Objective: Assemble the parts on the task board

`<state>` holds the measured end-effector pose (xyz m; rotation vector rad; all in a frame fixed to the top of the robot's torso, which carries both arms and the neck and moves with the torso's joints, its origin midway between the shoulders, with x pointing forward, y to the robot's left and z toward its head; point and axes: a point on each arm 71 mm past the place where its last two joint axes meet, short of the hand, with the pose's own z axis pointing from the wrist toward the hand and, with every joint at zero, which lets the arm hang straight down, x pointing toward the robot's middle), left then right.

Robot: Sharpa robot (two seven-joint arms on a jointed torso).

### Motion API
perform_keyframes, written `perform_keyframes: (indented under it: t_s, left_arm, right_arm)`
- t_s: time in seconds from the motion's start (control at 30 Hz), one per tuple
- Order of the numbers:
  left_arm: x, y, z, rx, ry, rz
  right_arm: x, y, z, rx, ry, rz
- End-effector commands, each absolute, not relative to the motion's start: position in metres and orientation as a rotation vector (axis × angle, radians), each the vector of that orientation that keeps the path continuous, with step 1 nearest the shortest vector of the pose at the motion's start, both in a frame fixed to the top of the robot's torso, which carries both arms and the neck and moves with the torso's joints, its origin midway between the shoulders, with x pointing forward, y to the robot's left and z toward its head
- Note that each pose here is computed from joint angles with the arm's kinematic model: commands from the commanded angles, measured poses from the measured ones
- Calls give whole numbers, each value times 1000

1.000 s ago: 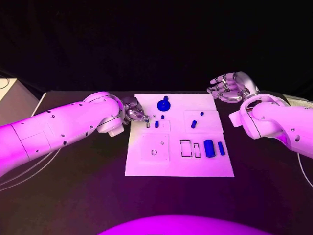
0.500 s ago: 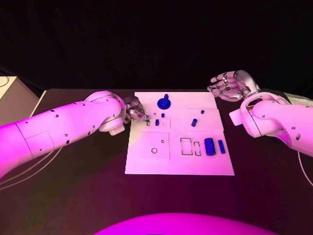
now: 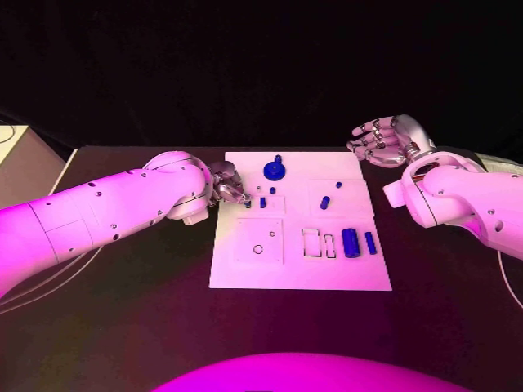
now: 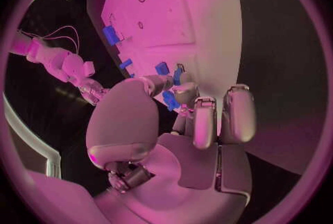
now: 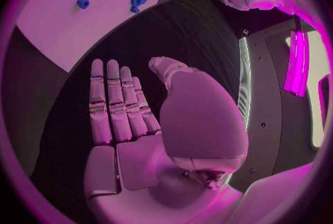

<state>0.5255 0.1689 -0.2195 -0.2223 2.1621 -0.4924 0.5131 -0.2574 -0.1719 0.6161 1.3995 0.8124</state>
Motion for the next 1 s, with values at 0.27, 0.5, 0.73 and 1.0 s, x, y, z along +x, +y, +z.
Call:
perform_keyframes:
  t_s: [0.27,0.5,0.73,1.0]
  left_arm:
    - [524,166,-220,-163,2166,-479]
    - [524,165,-220,-156,2164,-475]
    - [524,163,-221,-150,2167,-475]
    - [523,162,-222,-138,2180,-476]
  right_arm:
    - [513,-255,-172,600,1404,829]
    - [513,-255,-172,600,1404,829]
    - [512,-256,-172,600,1405,829]
    - [512,-256,-172,601,1405,829]
